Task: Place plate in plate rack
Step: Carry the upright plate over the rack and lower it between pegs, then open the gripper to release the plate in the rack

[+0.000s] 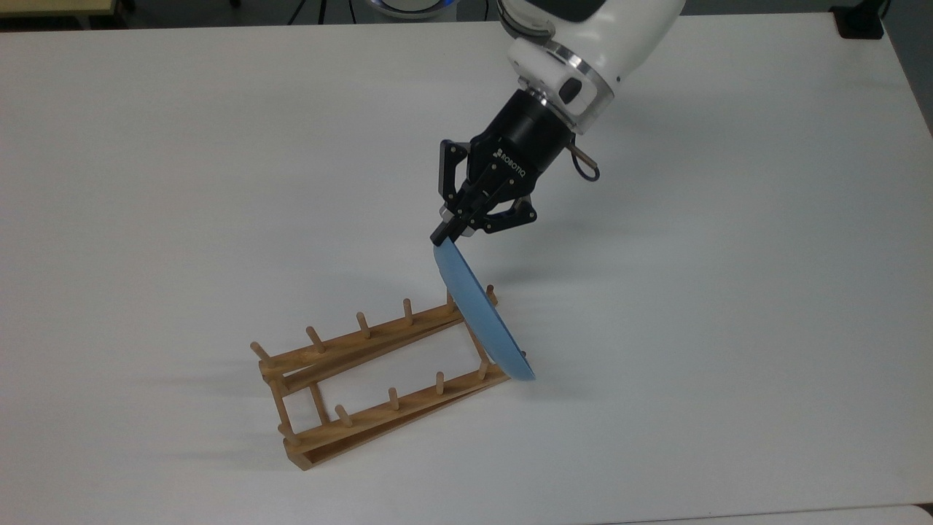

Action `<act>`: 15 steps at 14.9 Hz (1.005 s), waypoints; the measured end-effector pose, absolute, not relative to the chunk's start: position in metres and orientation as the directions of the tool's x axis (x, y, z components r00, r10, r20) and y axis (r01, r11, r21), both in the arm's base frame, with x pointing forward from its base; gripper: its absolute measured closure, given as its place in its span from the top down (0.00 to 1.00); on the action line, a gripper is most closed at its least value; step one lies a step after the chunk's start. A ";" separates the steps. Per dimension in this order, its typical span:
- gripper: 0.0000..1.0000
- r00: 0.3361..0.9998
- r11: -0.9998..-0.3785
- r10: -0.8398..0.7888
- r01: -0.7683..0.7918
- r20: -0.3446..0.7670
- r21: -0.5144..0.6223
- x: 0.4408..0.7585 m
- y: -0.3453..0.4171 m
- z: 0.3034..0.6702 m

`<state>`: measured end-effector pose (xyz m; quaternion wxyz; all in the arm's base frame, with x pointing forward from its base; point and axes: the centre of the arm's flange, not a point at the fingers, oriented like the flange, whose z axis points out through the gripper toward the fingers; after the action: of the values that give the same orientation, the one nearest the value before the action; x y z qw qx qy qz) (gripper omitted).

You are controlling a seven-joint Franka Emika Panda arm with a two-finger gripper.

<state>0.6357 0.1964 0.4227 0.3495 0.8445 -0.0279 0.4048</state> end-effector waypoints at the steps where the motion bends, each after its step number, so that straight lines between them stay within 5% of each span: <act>1: 0.05 0.667 -0.749 0.240 -0.335 0.705 0.572 0.636 0.198 0.417; 10: 0.06 0.679 -0.737 0.251 -0.327 0.690 0.591 0.636 0.207 0.393; 15: 0.52 0.669 -0.743 0.225 -0.353 0.709 0.569 0.639 0.206 0.394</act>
<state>0.6388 0.2057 0.3937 0.3564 0.8410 -0.0379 0.4052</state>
